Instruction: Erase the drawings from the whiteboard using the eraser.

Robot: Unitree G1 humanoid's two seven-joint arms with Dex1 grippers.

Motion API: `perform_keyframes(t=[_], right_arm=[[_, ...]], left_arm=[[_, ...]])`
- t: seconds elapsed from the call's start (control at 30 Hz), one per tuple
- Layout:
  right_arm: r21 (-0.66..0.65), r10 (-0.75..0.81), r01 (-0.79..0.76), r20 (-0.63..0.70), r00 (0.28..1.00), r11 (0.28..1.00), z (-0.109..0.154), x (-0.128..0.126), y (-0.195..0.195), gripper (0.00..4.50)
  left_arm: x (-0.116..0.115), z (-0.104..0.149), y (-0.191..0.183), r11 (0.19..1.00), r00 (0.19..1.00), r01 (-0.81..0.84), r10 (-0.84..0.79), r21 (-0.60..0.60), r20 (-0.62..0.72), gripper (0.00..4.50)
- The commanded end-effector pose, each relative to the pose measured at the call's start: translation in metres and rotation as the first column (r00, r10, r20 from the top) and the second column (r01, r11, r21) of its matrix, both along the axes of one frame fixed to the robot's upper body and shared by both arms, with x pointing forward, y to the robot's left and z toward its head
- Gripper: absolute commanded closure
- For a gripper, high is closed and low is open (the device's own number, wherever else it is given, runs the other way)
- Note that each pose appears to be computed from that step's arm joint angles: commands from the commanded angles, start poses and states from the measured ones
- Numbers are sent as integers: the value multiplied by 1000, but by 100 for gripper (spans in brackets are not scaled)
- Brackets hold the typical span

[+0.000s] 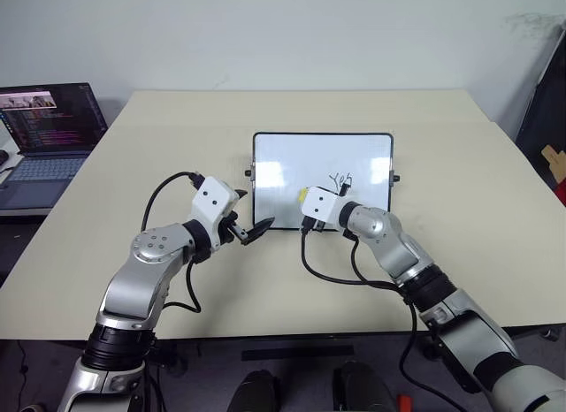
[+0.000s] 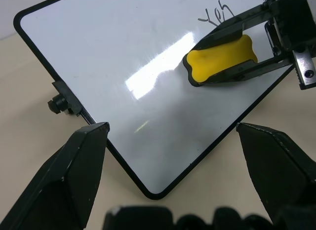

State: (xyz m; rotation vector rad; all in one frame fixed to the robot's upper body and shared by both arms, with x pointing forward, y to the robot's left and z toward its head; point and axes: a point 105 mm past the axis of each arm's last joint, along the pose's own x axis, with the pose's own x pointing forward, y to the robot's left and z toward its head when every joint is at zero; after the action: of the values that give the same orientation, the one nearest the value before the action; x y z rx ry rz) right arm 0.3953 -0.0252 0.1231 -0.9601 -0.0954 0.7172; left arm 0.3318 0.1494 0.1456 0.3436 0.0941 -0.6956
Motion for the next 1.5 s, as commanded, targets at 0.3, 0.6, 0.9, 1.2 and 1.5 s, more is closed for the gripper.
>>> perform_keyframes(t=[0.3,0.6,0.9,1.2,1.5], right_arm=[[26,-159,157,86,984,987,16,24,-33,337],[152,-136,129,33,990,980,24,13,-27,337],[-41,-82,77,-142,986,996,-32,-10,-38,338],[234,-124,124,-17,992,964,35,-4,-40,338],[608,-23,211,-302,953,765,60,-51,-77,338]], left_arm=[[-2,12,-6,1000,998,25,-24,-3,52,0],[-2,12,-8,999,998,32,-32,-11,52,0],[-1,11,-11,999,998,45,-44,-16,53,0],[1,12,-14,998,997,59,-58,-21,53,0],[4,27,-26,989,985,142,-137,-35,108,0]])
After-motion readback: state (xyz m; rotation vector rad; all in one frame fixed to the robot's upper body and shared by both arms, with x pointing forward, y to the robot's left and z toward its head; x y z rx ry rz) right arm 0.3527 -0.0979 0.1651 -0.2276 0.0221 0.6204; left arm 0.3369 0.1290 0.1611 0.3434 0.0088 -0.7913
